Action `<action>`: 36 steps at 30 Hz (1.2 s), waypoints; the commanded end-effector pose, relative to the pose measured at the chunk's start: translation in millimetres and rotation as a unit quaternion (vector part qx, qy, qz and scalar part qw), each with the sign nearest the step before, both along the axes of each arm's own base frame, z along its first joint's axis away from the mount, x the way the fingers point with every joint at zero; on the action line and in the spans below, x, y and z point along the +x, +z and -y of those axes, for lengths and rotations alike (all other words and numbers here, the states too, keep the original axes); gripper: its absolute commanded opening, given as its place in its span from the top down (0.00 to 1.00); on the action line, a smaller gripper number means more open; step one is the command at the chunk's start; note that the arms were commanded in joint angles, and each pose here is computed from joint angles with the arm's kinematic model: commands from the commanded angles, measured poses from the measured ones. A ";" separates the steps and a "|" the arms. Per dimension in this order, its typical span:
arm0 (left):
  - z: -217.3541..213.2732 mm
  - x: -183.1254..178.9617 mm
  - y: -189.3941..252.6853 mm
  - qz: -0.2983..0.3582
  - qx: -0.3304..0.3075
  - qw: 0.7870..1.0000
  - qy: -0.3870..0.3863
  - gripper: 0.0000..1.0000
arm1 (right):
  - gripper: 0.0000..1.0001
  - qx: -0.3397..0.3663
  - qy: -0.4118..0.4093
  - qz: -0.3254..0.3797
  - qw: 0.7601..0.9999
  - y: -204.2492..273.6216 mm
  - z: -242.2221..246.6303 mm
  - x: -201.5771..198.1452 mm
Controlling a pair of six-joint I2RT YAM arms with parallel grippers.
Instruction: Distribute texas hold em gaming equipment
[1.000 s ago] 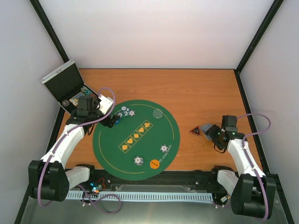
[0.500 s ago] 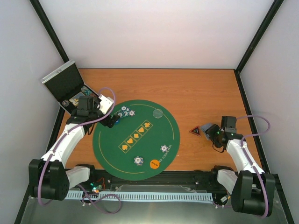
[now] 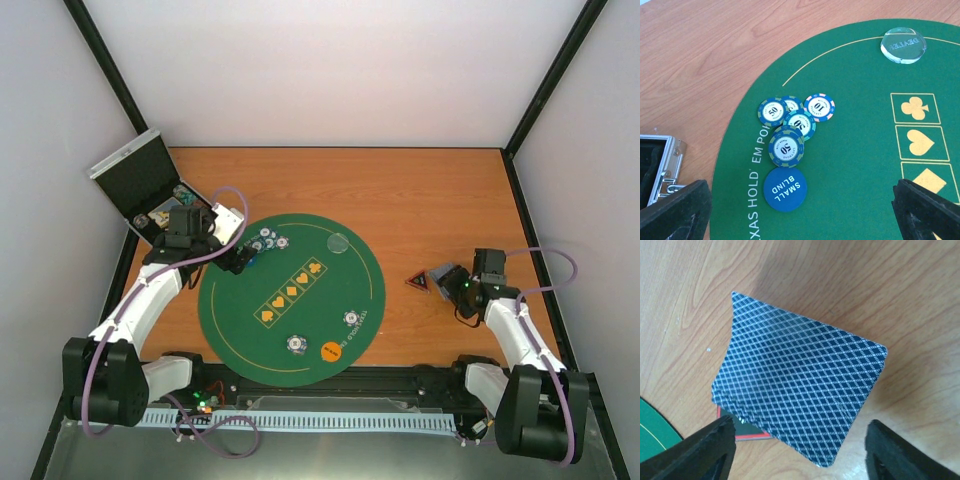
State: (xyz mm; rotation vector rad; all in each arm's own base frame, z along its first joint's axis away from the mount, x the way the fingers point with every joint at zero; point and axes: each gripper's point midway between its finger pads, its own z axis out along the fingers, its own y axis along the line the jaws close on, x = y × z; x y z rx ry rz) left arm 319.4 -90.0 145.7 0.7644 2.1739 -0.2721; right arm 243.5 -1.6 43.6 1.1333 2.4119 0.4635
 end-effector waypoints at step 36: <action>2.7 4.8 20.2 0.017 -0.014 1.000 -0.004 0.00 | 0.00 -0.351 0.580 0.033 0.734 54.5 -4.3 35.0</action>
